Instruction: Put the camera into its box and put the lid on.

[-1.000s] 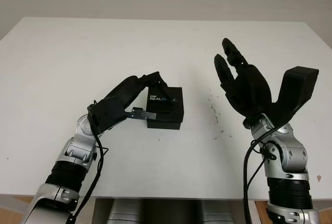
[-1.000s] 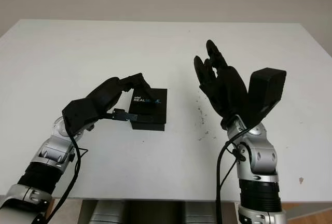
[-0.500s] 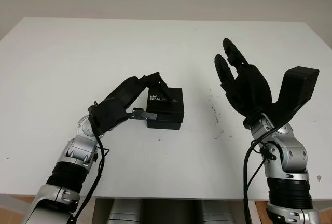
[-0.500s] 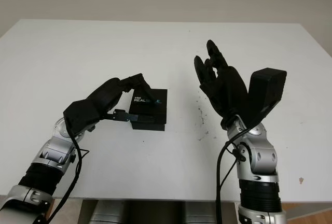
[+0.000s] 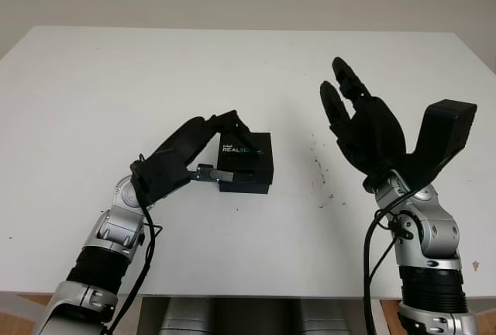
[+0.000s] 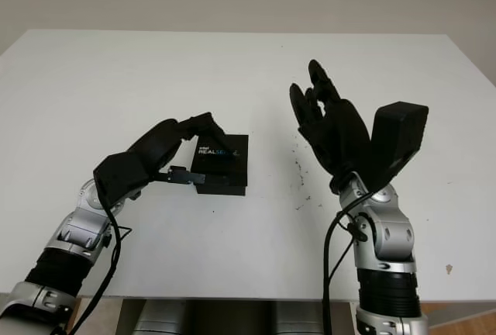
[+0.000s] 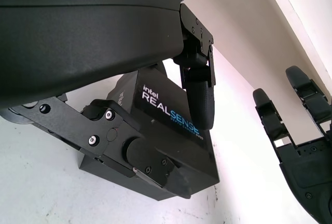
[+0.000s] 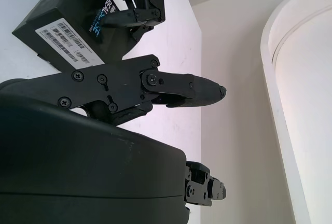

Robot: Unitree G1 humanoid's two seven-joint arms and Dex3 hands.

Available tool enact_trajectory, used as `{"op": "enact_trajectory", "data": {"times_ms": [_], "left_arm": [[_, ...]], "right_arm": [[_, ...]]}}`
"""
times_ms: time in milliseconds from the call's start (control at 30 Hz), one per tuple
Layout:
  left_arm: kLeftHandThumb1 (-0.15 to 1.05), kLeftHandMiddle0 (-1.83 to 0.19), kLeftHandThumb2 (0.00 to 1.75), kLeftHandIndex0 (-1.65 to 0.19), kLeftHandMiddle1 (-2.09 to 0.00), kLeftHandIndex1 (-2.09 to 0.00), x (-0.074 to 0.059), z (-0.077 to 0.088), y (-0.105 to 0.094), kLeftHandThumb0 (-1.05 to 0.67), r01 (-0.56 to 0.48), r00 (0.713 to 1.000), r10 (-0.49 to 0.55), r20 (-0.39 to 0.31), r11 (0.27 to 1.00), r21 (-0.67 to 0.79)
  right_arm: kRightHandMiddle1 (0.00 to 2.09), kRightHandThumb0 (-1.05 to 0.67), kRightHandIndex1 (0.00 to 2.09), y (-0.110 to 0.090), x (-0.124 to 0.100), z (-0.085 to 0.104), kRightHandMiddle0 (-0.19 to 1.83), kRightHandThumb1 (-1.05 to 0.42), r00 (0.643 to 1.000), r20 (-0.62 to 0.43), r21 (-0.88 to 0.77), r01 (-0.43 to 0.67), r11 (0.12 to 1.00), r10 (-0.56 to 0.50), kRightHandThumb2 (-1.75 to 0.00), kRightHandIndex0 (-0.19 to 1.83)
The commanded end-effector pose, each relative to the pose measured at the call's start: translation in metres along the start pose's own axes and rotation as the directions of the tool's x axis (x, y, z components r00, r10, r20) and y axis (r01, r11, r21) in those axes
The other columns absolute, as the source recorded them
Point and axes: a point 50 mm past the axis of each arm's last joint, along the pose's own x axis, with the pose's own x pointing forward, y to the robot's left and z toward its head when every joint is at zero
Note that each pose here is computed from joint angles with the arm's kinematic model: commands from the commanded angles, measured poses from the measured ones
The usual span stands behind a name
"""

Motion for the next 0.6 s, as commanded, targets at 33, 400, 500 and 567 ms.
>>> {"op": "enact_trajectory", "data": {"times_ms": [33,400,500,567], "left_arm": [[0.94,-0.41,0.05,-0.34,-1.42,-1.41,-0.0025,0.0035,0.0031,-0.16,-0.01,1.0,0.01,0.015,1.0,-0.002],[0.94,-0.4,0.05,-0.35,-1.45,-1.45,-0.0059,0.006,0.0029,-0.17,-0.011,1.0,0.011,0.014,1.0,-0.002],[0.94,-0.39,0.05,-0.34,-1.44,-1.44,-0.0059,0.0036,0.0023,-0.18,-0.014,1.0,0.014,0.002,1.0,0.019],[0.94,-0.38,0.05,-0.32,-1.4,-1.42,-0.006,0.0022,0.0013,-0.18,-0.021,1.0,0.021,-0.003,0.998,0.065]], "right_arm": [[0.06,-0.48,0.05,0.0012,0.0005,0.0028,-0.08,-1.05,1.0,0.014,0.008,0.001,1.0,-0.001,-0.4,-0.18],[0.06,-0.49,0.06,0.0017,0.0015,0.0033,-0.08,-1.05,1.0,0.014,0.006,-0.007,1.0,0.007,-0.4,-0.17],[0.06,-0.48,0.06,0.0016,0.0018,0.0036,-0.08,-1.05,1.0,0.014,0.008,-0.006,1.0,0.006,-0.41,-0.17],[0.06,-0.48,0.06,0.0009,0.002,0.0037,-0.08,-1.05,1.0,0.014,0.004,-0.01,1.0,0.01,-0.41,-0.17]]}}
